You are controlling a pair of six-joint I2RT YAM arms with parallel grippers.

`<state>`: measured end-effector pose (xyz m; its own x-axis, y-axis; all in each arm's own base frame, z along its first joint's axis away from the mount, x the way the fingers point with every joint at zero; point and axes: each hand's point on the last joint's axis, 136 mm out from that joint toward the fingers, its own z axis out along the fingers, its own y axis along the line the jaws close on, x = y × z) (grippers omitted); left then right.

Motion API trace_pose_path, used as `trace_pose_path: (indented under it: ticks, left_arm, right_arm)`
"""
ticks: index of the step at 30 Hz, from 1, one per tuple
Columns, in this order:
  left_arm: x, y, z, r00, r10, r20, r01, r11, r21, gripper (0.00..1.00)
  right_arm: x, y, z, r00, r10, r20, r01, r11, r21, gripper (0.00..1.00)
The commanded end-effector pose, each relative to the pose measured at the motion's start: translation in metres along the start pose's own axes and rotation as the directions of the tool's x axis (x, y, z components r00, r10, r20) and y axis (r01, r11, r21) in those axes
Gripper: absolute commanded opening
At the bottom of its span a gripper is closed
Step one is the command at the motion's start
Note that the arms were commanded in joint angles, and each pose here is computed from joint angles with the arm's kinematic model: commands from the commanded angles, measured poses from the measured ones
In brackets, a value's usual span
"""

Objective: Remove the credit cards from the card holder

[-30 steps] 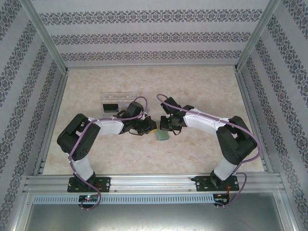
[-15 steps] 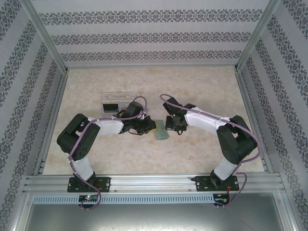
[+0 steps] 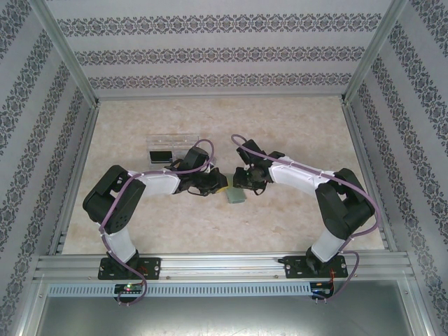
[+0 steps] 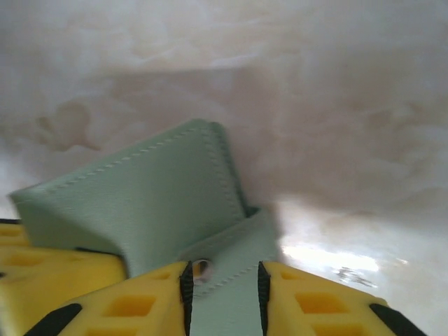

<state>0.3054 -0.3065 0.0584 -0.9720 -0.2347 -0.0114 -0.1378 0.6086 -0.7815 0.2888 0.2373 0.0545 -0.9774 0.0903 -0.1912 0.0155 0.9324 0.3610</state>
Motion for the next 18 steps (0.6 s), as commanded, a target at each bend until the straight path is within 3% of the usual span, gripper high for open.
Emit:
trace_pose_path:
  ticks: [1,13,15,18]
  left_arm:
    - [-0.004,0.002,0.001,1.000,-0.003,-0.007,0.003,1.000,-0.006,0.00]
    - [-0.003,0.003,0.003,1.000,-0.003,-0.016,0.003,1.000,-0.002,0.00]
    - [-0.003,0.003,0.002,1.000,-0.005,-0.011,0.005,1.000,-0.004,0.00]
    - [-0.004,0.006,0.001,1.000,-0.011,-0.002,0.011,1.000,-0.017,0.00]
  right_arm:
    - [0.001,0.021,-0.002,0.999,-0.035,-0.014,0.033,0.996,-0.083,0.34]
    - [0.015,0.011,0.012,0.995,-0.053,-0.083,0.052,0.999,-0.011,0.33]
    - [0.016,0.005,0.012,0.995,-0.051,-0.085,0.053,0.998,0.027,0.28]
    - [0.015,-0.015,0.010,0.997,-0.041,-0.070,0.050,0.990,0.132,0.12]
